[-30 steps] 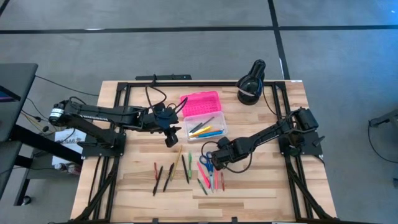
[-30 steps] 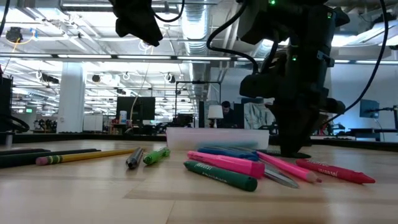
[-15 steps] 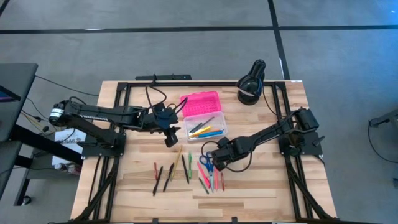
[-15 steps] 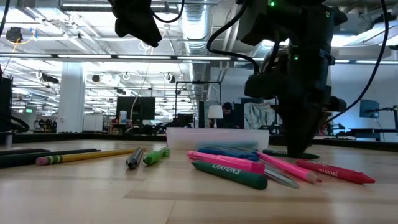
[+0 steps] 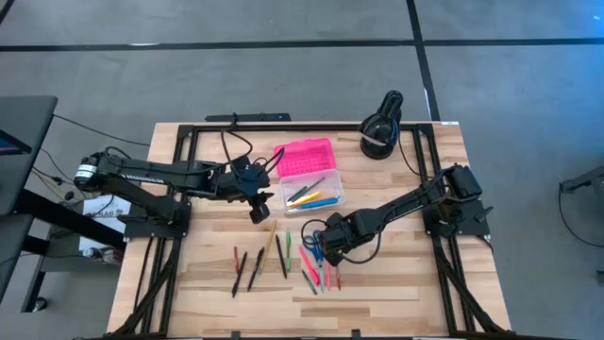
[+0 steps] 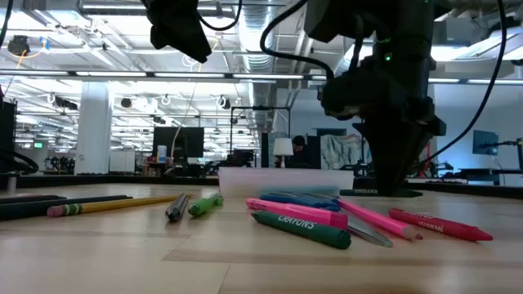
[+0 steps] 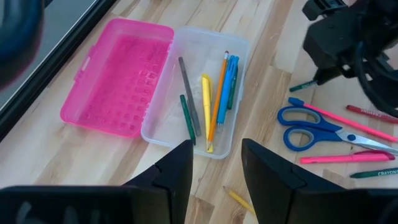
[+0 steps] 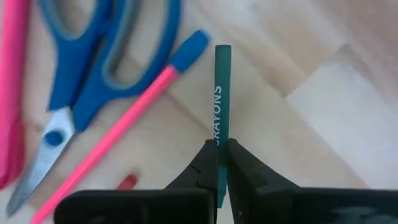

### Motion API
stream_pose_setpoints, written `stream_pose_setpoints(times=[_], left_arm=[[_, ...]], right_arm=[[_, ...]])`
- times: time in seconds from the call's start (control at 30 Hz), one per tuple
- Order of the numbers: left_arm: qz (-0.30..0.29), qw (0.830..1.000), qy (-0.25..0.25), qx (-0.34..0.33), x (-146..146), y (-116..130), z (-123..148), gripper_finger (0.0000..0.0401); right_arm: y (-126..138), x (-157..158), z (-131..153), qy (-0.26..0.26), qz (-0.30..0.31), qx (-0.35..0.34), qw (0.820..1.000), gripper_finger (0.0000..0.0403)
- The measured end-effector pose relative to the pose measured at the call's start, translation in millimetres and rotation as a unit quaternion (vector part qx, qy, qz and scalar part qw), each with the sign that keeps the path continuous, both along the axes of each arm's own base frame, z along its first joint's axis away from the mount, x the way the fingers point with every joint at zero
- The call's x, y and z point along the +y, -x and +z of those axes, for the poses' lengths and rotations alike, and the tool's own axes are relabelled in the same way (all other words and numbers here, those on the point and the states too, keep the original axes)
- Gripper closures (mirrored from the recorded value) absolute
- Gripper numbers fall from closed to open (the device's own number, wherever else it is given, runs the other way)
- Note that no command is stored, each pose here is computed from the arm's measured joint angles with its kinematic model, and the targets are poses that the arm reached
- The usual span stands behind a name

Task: Pick & place school supplies into a supply box
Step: Put the green crayon into the pink supply box

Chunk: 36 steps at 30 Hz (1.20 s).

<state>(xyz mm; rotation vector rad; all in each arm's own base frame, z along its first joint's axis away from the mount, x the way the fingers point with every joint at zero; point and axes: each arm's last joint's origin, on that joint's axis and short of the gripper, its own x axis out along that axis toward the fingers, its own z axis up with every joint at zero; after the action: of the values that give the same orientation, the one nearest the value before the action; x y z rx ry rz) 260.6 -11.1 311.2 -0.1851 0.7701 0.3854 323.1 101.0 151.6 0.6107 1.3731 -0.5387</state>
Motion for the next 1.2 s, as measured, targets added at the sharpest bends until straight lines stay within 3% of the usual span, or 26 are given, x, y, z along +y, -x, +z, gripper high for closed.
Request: stream_pose_setpoints(times=[0.5, 0.7, 0.93, 1.03, 1.2], left_arm=[[0.001, 1.0, -0.002, 0.012, 0, 2, -2, 0.0271], [0.001, 1.0, -0.002, 0.012, 0, 2, -1, 0.0271], [0.005, 1.0, 0.005, 0.009, -2, 2, -2, 0.0271], [0.002, 1.0, 0.01, 0.008, -6, 2, -2, 0.0271], [0.004, 1.0, 0.014, 0.002, -14, 3, -2, 0.0271]], right_arm=[[-33, -5, 52, 0.022, 0.15, -0.07, 0.986, 0.0402], [-46, -35, 63, 0.067, 0.226, -0.091, 0.968, 0.0402], [-59, -83, 66, 0.144, 0.332, -0.11, 0.926, 0.0402], [-65, -103, 69, 0.167, 0.343, -0.128, 0.915, 0.0402], [-67, -133, 71, 0.184, 0.329, -0.138, 0.916, 0.0401]])
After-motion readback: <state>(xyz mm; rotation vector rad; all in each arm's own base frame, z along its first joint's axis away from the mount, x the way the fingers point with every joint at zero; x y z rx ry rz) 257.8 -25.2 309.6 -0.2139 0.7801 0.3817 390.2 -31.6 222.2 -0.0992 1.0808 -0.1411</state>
